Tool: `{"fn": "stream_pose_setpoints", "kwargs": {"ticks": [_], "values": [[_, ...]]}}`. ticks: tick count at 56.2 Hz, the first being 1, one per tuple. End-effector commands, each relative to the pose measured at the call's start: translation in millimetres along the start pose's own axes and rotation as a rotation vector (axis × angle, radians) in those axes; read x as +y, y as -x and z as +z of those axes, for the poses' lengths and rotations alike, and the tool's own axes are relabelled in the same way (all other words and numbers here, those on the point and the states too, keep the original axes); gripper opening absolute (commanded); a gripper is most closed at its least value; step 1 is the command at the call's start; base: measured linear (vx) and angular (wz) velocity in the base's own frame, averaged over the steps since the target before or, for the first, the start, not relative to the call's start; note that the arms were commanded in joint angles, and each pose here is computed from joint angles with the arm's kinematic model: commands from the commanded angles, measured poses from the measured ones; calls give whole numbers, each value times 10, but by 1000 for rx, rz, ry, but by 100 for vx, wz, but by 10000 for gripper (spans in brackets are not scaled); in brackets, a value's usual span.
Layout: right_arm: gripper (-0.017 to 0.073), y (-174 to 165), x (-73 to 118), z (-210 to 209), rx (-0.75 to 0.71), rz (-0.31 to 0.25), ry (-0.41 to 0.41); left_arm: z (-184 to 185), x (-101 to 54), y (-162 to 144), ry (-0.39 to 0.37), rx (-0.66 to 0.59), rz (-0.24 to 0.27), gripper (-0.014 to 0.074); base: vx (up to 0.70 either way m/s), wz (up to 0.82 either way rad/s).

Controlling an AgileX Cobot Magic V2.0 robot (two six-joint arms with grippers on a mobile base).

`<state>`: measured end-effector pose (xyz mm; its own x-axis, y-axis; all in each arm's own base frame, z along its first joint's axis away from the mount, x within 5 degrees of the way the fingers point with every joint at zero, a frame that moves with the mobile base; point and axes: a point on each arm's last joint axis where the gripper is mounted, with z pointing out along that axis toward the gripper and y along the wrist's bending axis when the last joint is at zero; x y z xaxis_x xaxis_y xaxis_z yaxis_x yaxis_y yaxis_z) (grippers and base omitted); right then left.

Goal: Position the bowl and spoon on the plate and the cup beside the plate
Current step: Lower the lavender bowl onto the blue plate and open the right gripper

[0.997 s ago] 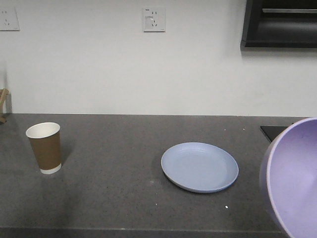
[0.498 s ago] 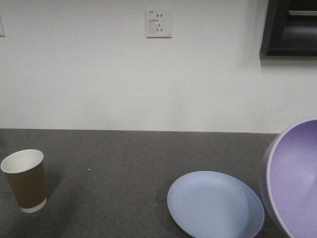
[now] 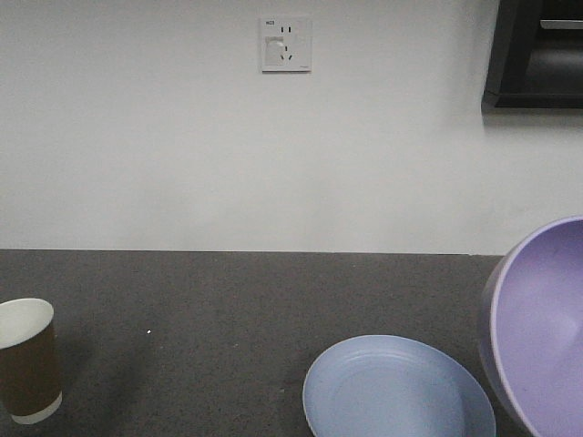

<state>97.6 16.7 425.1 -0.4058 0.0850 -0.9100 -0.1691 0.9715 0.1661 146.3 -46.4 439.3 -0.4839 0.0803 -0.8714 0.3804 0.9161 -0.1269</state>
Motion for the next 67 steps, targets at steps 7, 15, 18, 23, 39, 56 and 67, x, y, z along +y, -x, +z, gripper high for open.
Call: {"fn": "stream_pose_setpoints", "kwargs": {"ticks": [7, 15, 18, 23, 39, 56, 67], "values": [[-9, 132, 19, -46, -97, 2, 0, -82, -36, 132, -12, -113, -9, -3, 0, 0], [-9, 132, 19, -46, -97, 2, 0, -95, -39, 132, -11, -118, -8, -3, 0, 0], [-9, 132, 19, -46, -97, 2, 0, -95, -39, 132, -11, -118, -8, -3, 0, 0], [-9, 138, 11, -20, -90, 9, 5, -95, -39, 132, -11, -118, -8, -3, 0, 0], [-9, 173, -49, 245, -15, 96, 69, -86, -38, 132, -12, -115, -9, -3, 0, 0], [-9, 184, -227, 748, 109, 172, 117, -73, -27, 156, -5, -135, -10, -3, 0, 0], [-9, 164, -350, 1240, 249, 143, 136, 94, 14, 142, -12, -63, -24, -3, 0, 0]]}}
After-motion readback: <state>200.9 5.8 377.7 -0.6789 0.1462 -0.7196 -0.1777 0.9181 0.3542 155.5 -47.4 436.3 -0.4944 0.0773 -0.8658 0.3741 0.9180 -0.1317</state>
